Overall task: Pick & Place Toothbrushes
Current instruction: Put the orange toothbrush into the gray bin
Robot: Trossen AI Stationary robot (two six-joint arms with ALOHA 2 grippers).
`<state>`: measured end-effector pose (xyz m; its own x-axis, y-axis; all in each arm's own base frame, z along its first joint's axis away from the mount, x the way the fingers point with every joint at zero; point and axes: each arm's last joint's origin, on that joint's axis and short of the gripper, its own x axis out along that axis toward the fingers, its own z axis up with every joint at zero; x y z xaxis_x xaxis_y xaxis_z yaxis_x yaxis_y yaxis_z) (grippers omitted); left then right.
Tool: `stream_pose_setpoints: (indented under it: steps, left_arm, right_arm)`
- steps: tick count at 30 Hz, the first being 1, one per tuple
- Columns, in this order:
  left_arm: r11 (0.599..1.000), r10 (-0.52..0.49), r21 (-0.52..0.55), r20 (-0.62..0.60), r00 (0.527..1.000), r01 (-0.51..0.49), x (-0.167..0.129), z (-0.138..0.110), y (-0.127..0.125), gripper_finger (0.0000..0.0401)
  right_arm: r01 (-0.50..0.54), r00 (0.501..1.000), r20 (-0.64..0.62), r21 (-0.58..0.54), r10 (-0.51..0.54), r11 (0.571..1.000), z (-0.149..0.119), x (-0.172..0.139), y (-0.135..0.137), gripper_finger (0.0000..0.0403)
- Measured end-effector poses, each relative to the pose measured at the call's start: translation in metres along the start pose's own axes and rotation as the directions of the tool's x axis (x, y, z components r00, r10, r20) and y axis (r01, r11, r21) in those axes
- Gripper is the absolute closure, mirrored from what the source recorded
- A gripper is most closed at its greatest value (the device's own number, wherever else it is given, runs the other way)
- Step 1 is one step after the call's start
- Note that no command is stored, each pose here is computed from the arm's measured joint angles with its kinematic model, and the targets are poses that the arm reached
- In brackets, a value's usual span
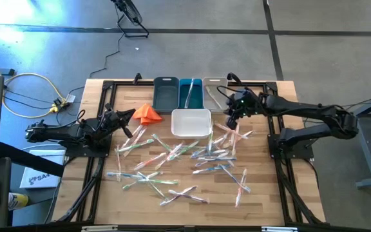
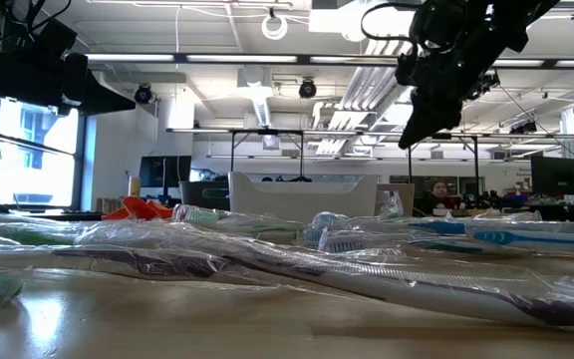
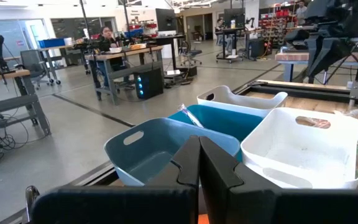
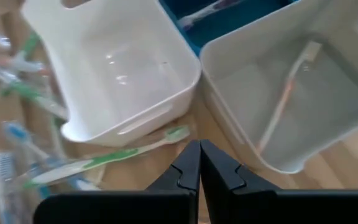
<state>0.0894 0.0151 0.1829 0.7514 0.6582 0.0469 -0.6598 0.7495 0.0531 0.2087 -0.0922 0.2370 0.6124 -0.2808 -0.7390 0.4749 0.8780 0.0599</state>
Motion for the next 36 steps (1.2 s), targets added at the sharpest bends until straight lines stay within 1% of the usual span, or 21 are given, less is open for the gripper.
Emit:
stream_pose_setpoints:
  steps: [2, 5, 7, 9, 13, 17, 20, 25, 30, 36]
  left_arm:
    - [1.0, 0.0, 0.0, 0.0, 1.0, 0.0, 0.0, 0.0, 0.0, 0.0401]
    - [1.0, 0.001, 0.003, 0.0, 1.0, -0.001, 0.0, 0.0, 0.0, 0.0401]
    - [1.0, 0.003, 0.022, 0.0, 1.0, -0.003, 0.0, 0.0, 0.0, 0.0401]
    - [1.0, 0.003, 0.031, 0.0, 1.0, -0.003, 0.0, 0.0, 0.0, 0.0401]
    - [0.999, 0.003, 0.032, 0.0, 1.0, -0.003, 0.0, 0.0, 0.0, 0.0401]
    - [0.999, 0.003, 0.032, 0.0, 1.0, -0.003, 0.0, 0.0, 0.0, 0.0401]
    - [0.999, 0.003, 0.033, 0.0, 1.0, -0.003, 0.0, 0.0, 0.0, 0.0401]
    - [1.0, 0.002, 0.031, 0.0, 1.0, -0.002, 0.0, 0.0, 0.0, 0.0401]
    - [1.0, 0.002, 0.031, -0.001, 1.0, -0.002, 0.0, 0.0, 0.0, 0.0401]
    - [0.999, -0.001, 0.032, 0.0, 1.0, 0.001, 0.0, 0.0, 0.0, 0.0401]
  right_arm:
    - [0.049, 0.999, 0.005, 0.003, -0.049, 0.999, 0.0, 0.0, -0.001, 0.04]
    - [0.11, 0.994, 0.01, 0.088, -0.111, 0.99, 0.0, 0.0, -0.003, 0.0399]
    - [0.116, 0.993, -0.003, 0.118, -0.117, 0.986, -0.001, 0.0, -0.004, 0.0395]
    - [0.121, 0.993, -0.03, 0.122, -0.118, 0.985, -0.004, 0.0, -0.003, 0.0385]
    - [0.127, 0.989, -0.084, 0.1, -0.119, 0.987, -0.009, 0.001, -0.003, 0.0348]
    - [0.049, 0.983, -0.18, 0.049, -0.04, 0.998, -0.017, 0.003, -0.002, 0.0307]
    - [-0.005, 0.966, -0.26, 0.034, 0.013, 0.999, -0.023, 0.005, -0.001, 0.0293]
    - [-0.05, 0.944, -0.324, 0.047, 0.063, 0.998, -0.028, 0.013, 0.001, 0.0289]
    - [-0.045, 0.925, -0.376, 0.041, 0.057, 0.998, -0.031, 0.026, 0.0, 0.0289]
    - [-0.055, 0.887, -0.456, 0.04, 0.067, 0.998, -0.038, 0.041, 0.001, 0.0289]
